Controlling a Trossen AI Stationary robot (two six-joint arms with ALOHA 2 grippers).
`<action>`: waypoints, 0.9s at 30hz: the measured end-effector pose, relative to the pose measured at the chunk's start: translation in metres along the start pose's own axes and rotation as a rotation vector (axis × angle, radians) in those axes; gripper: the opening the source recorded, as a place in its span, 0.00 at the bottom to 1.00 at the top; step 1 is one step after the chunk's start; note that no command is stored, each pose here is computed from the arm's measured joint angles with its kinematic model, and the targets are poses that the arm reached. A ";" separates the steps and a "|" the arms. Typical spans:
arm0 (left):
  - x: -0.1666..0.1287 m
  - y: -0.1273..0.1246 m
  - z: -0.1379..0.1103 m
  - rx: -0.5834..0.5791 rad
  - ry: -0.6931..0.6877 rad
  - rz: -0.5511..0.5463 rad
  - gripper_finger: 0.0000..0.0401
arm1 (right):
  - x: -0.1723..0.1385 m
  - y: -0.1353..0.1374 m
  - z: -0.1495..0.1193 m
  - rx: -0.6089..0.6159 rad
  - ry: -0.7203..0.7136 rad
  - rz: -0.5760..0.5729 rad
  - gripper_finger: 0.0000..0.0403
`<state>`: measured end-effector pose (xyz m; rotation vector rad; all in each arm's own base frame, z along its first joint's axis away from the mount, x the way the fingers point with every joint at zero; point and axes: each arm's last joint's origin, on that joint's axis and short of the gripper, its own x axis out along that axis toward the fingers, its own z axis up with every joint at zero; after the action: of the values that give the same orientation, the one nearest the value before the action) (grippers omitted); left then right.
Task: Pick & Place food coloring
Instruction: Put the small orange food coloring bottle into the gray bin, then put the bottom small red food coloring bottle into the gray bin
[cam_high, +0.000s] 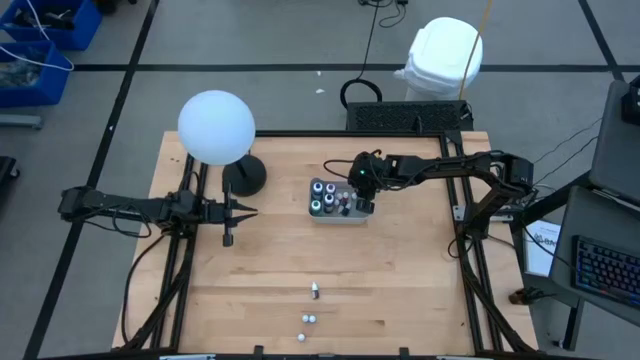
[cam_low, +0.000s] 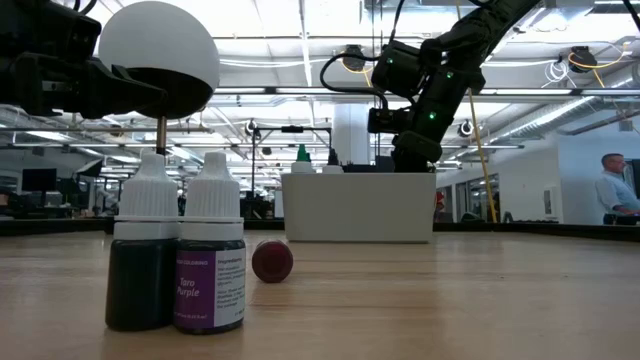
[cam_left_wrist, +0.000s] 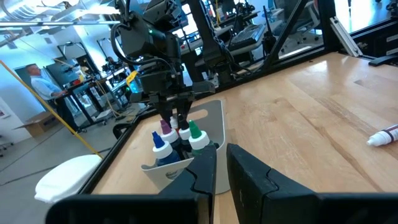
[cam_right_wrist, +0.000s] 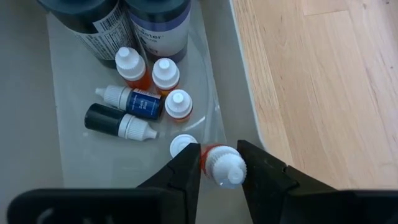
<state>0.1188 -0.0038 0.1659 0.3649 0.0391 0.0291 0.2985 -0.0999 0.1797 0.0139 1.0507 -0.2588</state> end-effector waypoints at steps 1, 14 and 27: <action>0.000 0.000 0.000 0.000 0.000 0.000 0.12 | 0.000 0.000 0.000 0.000 0.000 0.000 0.25; 0.000 0.000 0.000 0.000 0.000 0.000 0.12 | 0.000 0.000 0.000 -0.002 0.000 -0.001 0.27; 0.000 0.000 -0.001 0.000 0.008 -0.003 0.12 | -0.095 -0.005 0.016 -0.050 -0.285 -0.049 0.24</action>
<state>0.1188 -0.0038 0.1651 0.3651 0.0477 0.0279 0.2666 -0.0876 0.2694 -0.0913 0.7741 -0.2703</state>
